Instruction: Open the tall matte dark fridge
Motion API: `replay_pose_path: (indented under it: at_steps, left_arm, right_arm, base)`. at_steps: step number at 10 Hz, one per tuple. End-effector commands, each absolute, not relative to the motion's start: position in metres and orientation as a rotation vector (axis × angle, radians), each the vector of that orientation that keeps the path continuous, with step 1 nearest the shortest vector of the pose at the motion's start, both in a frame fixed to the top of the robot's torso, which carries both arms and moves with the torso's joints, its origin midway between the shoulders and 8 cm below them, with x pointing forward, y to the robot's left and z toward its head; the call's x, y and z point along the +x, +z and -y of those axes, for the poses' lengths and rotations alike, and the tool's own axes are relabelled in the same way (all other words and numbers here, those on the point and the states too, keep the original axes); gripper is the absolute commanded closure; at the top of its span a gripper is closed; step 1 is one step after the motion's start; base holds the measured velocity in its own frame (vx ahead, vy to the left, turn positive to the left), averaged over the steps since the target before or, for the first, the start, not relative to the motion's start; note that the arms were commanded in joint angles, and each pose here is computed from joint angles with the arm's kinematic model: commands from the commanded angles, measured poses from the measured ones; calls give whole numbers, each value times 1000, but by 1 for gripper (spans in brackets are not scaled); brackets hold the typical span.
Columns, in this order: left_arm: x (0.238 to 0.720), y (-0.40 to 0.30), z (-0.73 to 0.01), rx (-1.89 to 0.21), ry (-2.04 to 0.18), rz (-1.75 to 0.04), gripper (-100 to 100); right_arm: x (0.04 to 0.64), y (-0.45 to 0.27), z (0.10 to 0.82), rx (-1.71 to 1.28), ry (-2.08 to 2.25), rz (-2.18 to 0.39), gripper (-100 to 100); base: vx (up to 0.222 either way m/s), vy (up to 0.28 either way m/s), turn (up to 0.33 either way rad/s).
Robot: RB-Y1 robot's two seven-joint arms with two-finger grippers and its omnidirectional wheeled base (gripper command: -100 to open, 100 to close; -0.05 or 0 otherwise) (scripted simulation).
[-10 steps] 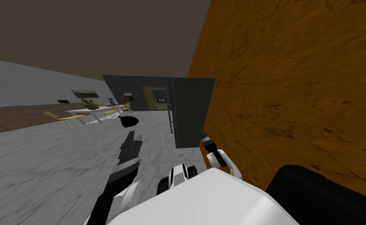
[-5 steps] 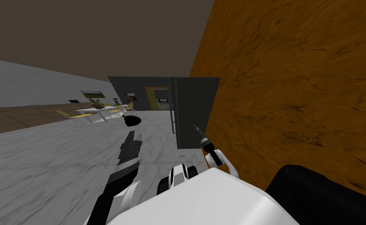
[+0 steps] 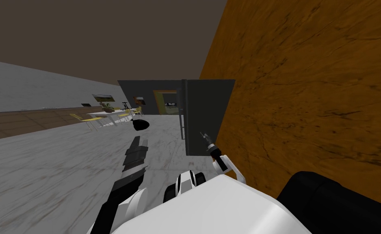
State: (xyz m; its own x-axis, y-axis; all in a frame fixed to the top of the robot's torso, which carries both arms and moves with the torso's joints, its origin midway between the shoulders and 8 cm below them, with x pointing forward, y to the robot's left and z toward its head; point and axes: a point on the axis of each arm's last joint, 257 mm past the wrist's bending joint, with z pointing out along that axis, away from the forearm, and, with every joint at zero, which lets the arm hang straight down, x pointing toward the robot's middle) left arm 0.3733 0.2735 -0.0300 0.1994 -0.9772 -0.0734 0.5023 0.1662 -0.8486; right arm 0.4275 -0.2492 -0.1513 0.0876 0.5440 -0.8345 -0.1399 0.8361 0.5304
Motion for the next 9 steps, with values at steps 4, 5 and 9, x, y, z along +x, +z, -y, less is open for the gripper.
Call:
replay_pose_path:
  at_steps: [4,5,9]
  left_arm:
    - [373,-30,-274,-799,-1205,-745,0]
    - [373,-30,-274,-799,-1205,-745,0]
    - [373,-30,-274,-799,-1205,-745,0]
  right_arm:
    - [435,-187,248,253,344,-1499,-100]
    - [435,-187,248,244,334,-1500,-100]
    - [441,-218,251,155,174,-1582,-100]
  base:
    - [46,24,71]
    - [17,15,-8]
    - [45,26,73]
